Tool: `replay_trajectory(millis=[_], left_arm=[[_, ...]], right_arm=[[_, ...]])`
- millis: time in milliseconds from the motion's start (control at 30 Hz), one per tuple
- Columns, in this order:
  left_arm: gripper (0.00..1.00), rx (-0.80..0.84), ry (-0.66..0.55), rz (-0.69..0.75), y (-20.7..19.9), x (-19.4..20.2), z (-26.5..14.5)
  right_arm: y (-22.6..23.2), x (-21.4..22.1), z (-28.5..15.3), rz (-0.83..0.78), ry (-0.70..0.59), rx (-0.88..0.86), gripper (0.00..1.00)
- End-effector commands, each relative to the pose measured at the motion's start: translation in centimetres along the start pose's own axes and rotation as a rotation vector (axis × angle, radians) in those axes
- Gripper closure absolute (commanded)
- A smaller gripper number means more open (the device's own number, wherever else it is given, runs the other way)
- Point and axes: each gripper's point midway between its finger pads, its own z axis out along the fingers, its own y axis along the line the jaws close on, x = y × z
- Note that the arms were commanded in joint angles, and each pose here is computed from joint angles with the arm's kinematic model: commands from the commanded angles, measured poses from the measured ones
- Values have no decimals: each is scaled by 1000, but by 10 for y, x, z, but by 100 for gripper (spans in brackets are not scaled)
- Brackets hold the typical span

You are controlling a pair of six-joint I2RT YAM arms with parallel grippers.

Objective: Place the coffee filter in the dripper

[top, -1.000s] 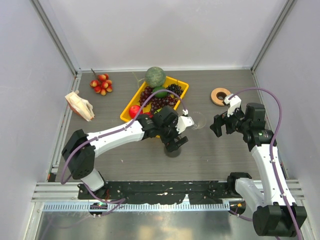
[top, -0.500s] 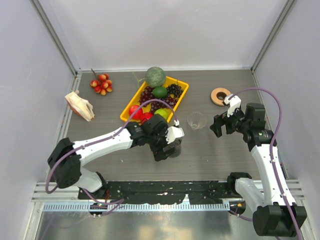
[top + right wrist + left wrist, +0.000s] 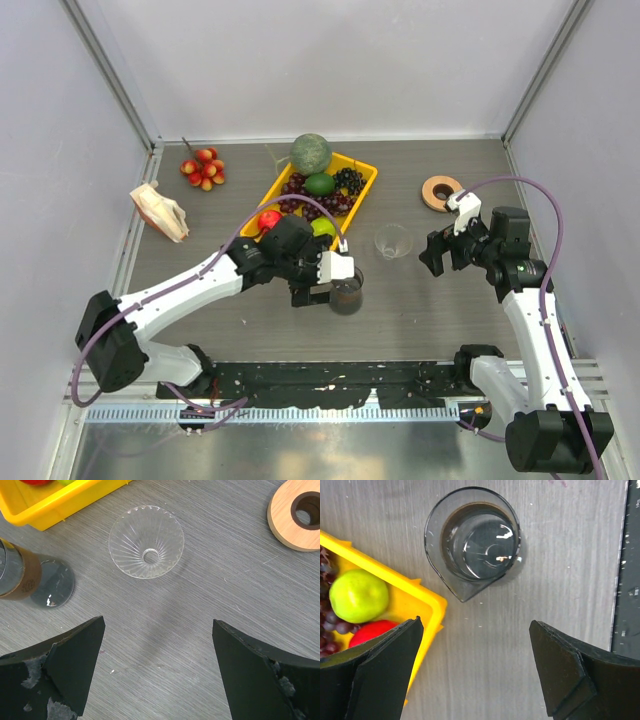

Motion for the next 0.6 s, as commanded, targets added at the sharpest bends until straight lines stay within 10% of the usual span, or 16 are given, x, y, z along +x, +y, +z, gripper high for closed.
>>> replay_trajectory(millis=[0, 567], left_arm=[[2, -21, -79, 140, 22, -24, 9], [32, 153, -104, 46, -13, -26, 23]], right_arm=[[-1, -19, -6, -35, -49, 2, 5], [0, -17, -5, -38, -40, -11, 4]])
